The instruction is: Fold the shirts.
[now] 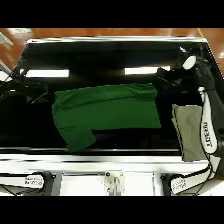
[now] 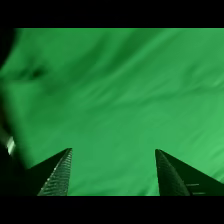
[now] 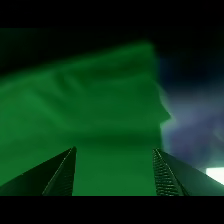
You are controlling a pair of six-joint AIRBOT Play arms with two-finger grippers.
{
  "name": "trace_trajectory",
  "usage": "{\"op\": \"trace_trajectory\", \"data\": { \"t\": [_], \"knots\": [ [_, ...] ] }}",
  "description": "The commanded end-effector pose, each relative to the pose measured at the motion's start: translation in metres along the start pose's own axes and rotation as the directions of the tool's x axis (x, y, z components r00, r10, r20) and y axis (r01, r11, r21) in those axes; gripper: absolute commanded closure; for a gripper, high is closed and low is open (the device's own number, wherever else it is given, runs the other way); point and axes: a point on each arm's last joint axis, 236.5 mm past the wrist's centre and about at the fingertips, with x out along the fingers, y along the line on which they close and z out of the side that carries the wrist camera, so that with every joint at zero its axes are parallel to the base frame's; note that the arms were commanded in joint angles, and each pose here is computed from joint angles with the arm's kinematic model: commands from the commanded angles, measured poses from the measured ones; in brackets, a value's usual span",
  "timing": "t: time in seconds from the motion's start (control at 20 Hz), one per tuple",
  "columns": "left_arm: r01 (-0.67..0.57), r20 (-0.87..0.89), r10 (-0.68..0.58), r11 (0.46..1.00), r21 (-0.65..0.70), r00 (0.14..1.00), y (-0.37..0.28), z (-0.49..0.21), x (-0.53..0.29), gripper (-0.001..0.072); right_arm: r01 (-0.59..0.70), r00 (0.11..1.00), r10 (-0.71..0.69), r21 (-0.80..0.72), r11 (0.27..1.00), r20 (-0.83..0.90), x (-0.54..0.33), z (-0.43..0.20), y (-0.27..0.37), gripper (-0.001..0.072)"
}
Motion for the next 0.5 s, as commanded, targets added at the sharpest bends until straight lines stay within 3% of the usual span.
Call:
{"op": "trace_trajectory", "data": {
  "t": [0.0,0.1,0.15,0.2,0.25,0.45],
  "knots": [
    [-0.075,-0.153,0.062,0.994,-0.082,0.986,0.052,-0.054,-0.035,0.0098,0.108,0.947,-0.114,-0.037,0.993,-0.3,-0.051,-0.073,-0.072,0.0125],
    [-0.071,-0.2,0.04,0.985,-0.154,0.979,0.069,-0.095,-0.026,0.0086,-0.019,0.899,0.059,0.096,0.995,-0.434,-0.051,-0.118,-0.074,0.0124],
    [-0.067,-0.229,0.024,0.981,-0.183,0.973,0.075,-0.117,-0.013,-0.0013,-0.084,0.882,0.158,0.183,0.98,-0.444,-0.044,-0.132,-0.069,0.0123],
    [-0.053,-0.242,0.0,0.976,-0.212,0.97,0.077,-0.132,0.001,-0.0013,-0.134,0.866,0.24,0.258,0.957,-0.439,-0.035,-0.142,-0.062,0.0106],
    [-0.029,-0.244,-0.031,0.971,-0.239,0.969,0.076,-0.142,0.017,-0.0013,-0.184,0.853,0.311,0.316,0.931,-0.419,-0.025,-0.147,-0.052,0.004],
    [0.066,-0.157,-0.119,0.949,-0.309,0.98,0.053,-0.139,0.059,-0.0013,-0.212,0.866,0.34,0.346,0.914,-0.367,-0.003,-0.147,-0.043,0.0041]
  ]
}}
